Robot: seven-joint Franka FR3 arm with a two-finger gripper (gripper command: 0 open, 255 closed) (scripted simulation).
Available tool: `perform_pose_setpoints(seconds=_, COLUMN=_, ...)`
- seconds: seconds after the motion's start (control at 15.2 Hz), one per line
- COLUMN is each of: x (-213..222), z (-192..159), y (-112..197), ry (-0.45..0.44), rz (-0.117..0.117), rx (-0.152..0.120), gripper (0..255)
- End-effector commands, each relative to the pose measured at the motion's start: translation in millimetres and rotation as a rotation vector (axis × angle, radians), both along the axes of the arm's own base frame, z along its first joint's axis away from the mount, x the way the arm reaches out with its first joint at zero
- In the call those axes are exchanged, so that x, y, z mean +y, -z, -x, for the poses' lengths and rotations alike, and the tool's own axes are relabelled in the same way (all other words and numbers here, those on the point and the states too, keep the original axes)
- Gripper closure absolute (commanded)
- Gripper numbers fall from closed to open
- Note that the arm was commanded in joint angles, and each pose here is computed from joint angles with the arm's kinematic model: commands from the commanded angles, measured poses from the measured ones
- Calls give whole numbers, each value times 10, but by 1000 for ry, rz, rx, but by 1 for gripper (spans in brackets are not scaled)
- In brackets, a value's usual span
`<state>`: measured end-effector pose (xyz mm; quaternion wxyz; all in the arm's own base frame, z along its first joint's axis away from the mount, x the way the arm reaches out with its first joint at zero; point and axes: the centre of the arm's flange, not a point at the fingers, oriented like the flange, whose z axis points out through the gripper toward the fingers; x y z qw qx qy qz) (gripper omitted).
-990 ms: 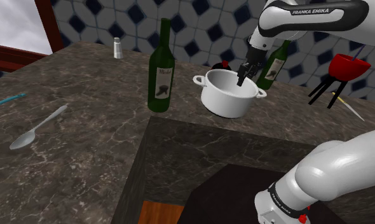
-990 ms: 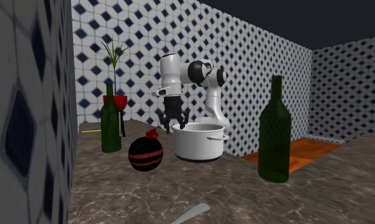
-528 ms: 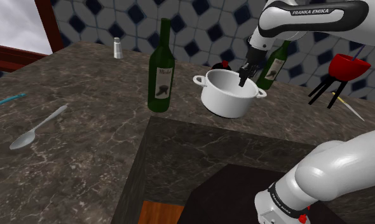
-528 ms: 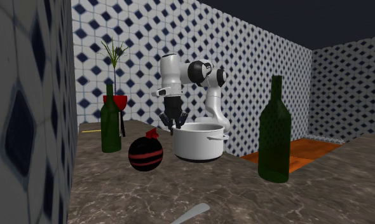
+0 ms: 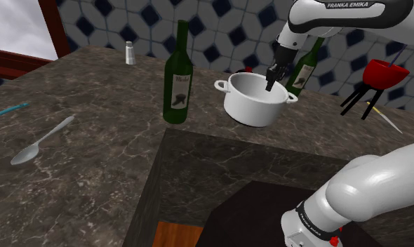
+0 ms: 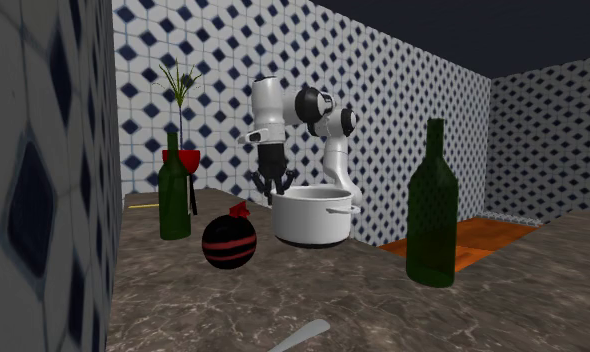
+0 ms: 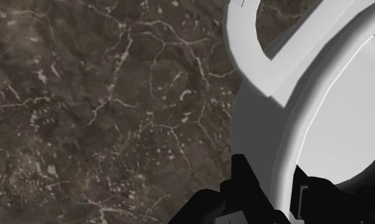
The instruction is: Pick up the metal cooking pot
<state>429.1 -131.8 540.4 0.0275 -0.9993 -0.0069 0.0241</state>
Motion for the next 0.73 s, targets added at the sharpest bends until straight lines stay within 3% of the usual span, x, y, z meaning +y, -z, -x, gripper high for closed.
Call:
perform_pose_setpoints(seconds=0.0, x=6, z=8, y=-147, ry=0, rz=0, rx=-4, gripper=255)
perform_pose_setpoints(seconds=0.66, x=6, z=8, y=-578, ry=0, rz=0, rx=-4, gripper=255)
